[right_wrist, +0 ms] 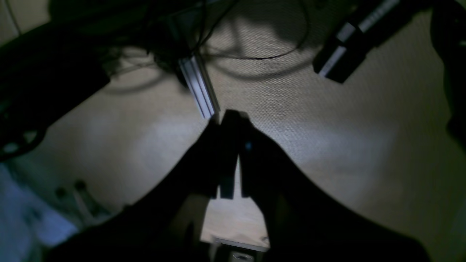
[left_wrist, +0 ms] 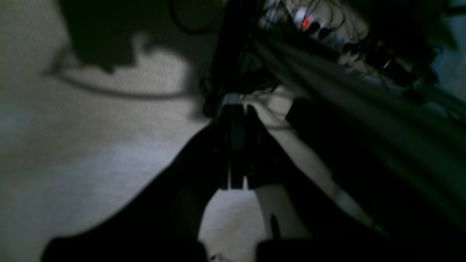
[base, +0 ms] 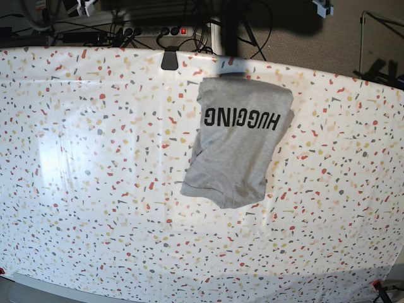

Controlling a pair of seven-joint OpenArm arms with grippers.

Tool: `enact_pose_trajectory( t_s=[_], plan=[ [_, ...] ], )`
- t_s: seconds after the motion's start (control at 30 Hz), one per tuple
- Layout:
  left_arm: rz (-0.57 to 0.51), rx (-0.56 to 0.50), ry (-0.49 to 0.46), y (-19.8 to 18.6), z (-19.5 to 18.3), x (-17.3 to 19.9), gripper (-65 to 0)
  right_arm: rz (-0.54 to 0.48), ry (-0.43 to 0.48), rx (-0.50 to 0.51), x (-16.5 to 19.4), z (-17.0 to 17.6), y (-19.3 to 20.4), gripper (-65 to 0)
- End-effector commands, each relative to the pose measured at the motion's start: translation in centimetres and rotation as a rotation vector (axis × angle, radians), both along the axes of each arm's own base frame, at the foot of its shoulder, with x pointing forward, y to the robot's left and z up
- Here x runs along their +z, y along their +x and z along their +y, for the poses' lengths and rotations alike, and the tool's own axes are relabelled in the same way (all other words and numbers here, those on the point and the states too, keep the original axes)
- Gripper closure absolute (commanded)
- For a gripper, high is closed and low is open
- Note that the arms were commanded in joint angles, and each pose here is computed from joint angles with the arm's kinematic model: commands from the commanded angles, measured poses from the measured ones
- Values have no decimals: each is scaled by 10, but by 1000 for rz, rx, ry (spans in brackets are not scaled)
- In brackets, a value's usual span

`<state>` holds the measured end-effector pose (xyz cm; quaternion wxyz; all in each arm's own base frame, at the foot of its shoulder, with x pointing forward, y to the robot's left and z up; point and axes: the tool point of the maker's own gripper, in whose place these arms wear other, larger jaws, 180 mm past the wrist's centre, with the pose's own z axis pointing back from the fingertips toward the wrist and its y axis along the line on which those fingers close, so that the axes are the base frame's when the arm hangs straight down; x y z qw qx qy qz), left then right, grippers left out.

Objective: Fold the T-shirt properly

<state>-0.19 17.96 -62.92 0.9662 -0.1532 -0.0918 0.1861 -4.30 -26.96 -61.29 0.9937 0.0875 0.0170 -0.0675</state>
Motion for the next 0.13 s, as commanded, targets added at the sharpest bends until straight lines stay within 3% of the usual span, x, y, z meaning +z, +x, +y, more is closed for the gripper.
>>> enact_pose_trajectory(
  t_s=[0.0, 0.1],
  plan=[
    [9, -14, -1, -2, -4, -1, 0, -4, 5, 32, 0, 0, 6, 0],
    [24, -34, 27, 6, -13, -8, 0, -7, -31, 58, -6, 4, 20, 0]
  ],
)
